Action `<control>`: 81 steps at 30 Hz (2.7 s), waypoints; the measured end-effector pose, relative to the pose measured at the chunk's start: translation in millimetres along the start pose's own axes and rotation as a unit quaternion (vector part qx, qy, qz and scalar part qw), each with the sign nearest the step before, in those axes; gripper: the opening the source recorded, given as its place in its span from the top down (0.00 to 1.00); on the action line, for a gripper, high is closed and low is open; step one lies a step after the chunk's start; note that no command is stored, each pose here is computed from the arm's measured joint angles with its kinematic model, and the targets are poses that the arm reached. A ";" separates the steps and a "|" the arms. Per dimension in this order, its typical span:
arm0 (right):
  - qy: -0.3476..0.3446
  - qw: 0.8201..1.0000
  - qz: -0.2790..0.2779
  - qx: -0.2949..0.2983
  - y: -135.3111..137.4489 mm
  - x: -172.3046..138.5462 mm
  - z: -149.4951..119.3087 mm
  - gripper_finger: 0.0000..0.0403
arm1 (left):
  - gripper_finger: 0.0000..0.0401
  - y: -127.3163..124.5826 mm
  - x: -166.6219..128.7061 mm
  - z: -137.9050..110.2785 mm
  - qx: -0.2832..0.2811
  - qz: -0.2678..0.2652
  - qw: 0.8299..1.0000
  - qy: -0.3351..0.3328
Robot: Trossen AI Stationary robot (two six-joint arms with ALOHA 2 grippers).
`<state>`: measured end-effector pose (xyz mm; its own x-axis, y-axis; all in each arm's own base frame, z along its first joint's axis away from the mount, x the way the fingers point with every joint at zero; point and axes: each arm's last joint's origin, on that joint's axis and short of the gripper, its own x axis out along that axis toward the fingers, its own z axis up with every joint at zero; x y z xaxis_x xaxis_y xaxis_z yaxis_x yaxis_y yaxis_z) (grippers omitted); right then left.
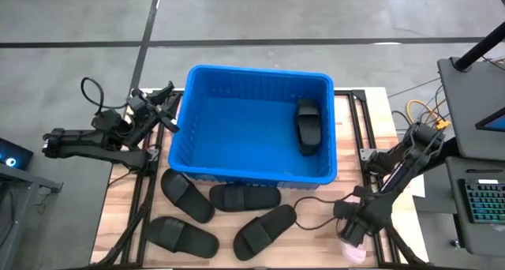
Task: Pick and place slides into bin
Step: Put the pink slide into the blue bin
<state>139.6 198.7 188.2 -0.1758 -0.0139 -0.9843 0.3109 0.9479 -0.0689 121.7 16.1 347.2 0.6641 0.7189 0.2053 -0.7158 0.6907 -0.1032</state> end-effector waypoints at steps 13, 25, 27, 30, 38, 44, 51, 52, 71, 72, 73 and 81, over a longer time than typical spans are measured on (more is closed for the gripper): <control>-0.238 0.964 0.114 -0.012 6.3 -95.7 0.8 0.98 | 0.55 -1.3 1.2 0.6 -0.005 0.000 1.000 -0.004; -0.465 0.873 0.145 0.006 -24.4 -178.1 -7.9 0.98 | 0.55 -3.5 3.1 -1.2 -0.026 0.000 1.000 -0.001; -0.482 0.864 0.148 0.003 -29.2 -187.0 -10.1 0.98 | 0.55 -4.8 4.1 -2.3 -0.024 0.000 1.000 0.001; -0.502 0.853 0.146 -0.007 -32.9 -198.2 -12.2 0.98 | 0.55 -6.1 5.0 -3.4 -0.021 0.000 1.000 0.003; -0.528 0.837 0.142 -0.018 -34.9 -213.8 -14.2 0.98 | 0.55 -10.0 8.0 -6.7 -0.051 -0.001 0.999 0.010; -0.530 0.836 0.140 -0.019 -34.6 -214.3 -14.1 0.98 | 0.55 -11.0 8.8 -7.8 -0.050 -0.001 0.999 0.012; -0.546 0.825 0.139 -0.026 -32.6 -217.4 -13.4 0.98 | 0.55 -10.8 8.6 -7.7 -0.051 -0.001 0.999 0.012; -0.550 0.823 0.139 -0.026 -32.4 -217.9 -13.2 0.98 | 0.55 -10.7 8.6 -7.6 -0.051 -0.001 0.999 0.012; -0.580 0.805 0.122 -0.018 -33.2 -223.0 -11.6 0.98 | 0.55 -12.3 9.6 -9.0 -0.047 -0.002 0.999 0.015; -0.580 0.805 0.122 -0.016 -33.5 -223.3 -10.8 0.98 | 0.55 -12.3 9.6 -9.1 -0.047 -0.002 0.999 0.015; -0.581 0.805 0.122 -0.015 -33.5 -223.7 -10.2 0.98 | 0.55 -12.2 9.6 -9.0 -0.047 -0.002 0.999 0.015; -0.607 0.786 0.118 -0.031 -30.2 -230.1 -9.3 0.98 | 0.55 -12.2 9.6 -9.1 -0.048 -0.001 0.999 0.015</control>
<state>162.0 176.3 418.2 0.9112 -0.0929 -0.4014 0.1483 0.9829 0.1093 138.8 15.2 341.6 0.6732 0.7179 0.1774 -0.6909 0.6961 -0.1952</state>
